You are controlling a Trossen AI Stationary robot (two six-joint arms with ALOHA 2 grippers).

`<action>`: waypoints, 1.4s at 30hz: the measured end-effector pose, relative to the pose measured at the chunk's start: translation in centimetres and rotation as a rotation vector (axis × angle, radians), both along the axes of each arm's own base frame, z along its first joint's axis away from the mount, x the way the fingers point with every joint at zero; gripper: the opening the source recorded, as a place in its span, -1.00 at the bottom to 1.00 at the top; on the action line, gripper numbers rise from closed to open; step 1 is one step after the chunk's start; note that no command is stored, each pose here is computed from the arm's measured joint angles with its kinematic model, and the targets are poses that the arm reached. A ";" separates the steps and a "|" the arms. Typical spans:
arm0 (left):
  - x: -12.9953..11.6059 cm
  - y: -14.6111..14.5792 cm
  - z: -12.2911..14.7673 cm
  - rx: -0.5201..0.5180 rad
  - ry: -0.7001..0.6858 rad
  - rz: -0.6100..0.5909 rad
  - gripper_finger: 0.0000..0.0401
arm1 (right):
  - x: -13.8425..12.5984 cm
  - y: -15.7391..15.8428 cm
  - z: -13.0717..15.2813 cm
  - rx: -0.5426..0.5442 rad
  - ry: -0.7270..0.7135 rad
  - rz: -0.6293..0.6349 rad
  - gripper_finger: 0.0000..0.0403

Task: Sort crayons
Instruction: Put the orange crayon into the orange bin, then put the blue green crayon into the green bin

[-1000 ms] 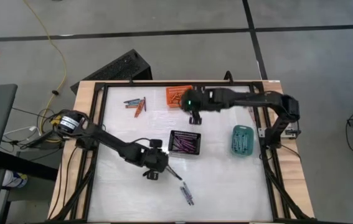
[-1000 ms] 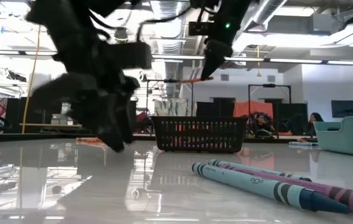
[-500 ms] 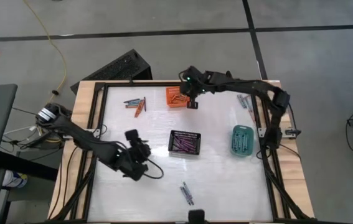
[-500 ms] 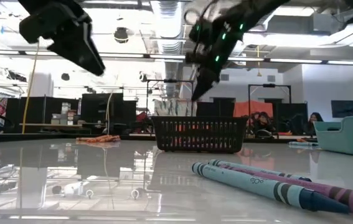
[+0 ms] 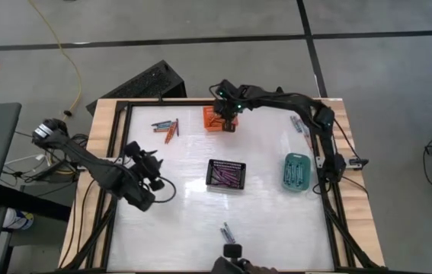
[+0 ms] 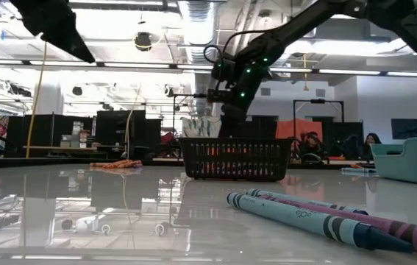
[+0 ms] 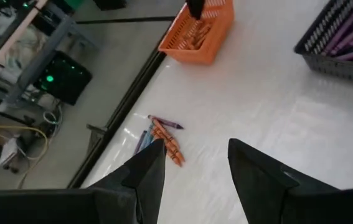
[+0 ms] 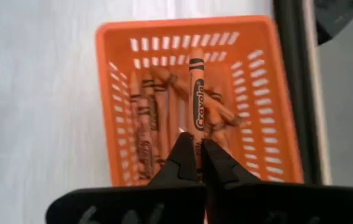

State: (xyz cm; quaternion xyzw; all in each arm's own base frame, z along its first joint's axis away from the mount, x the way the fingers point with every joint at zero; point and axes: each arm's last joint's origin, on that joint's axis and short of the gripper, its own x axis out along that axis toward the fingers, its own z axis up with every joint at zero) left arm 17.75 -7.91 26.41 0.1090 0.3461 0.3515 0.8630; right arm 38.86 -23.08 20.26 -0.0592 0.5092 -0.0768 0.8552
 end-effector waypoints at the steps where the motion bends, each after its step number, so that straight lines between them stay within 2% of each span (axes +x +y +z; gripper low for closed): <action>1: -0.3 0.3 -0.2 -0.001 -0.004 0.008 -0.18 | 0.2 -0.1 -0.2 0.010 0.012 0.001 -0.98; 6: -2.0 1.8 -2.2 -0.040 -0.053 0.047 -0.18 | 0.6 -0.6 -0.6 0.065 0.018 -0.003 -0.93; 11: -3.2 3.3 -4.0 -0.116 -0.143 0.098 -0.18 | 0.8 -0.9 -0.2 0.082 -0.008 -0.026 -0.72; 15: -3.6 4.5 -4.0 -0.154 -0.195 0.150 -0.18 | 0.6 -0.8 0.6 0.081 -0.021 -0.034 -0.59; 21: -2.8 6.3 -3.5 -0.203 -0.150 0.143 -0.18 | -0.2 0.0 3.3 0.078 -0.053 -0.023 -0.50; 25: -1.3 6.6 -3.3 -0.271 -0.115 -0.002 -0.18 | -0.9 1.4 5.5 0.089 -0.055 0.003 -0.49; 31: 1.6 5.2 -2.8 -0.371 -0.133 -0.401 -0.18 | -2.5 5.4 9.3 0.132 -0.026 0.069 -0.49; 37: 4.7 3.4 -3.2 -0.407 -0.210 -0.675 -0.18 | -4.3 11.9 13.1 0.191 0.022 0.136 -0.49; 42: 7.0 1.8 -5.3 -0.423 -0.172 -0.824 -0.18 | -5.9 18.4 15.8 0.236 0.013 0.210 -0.49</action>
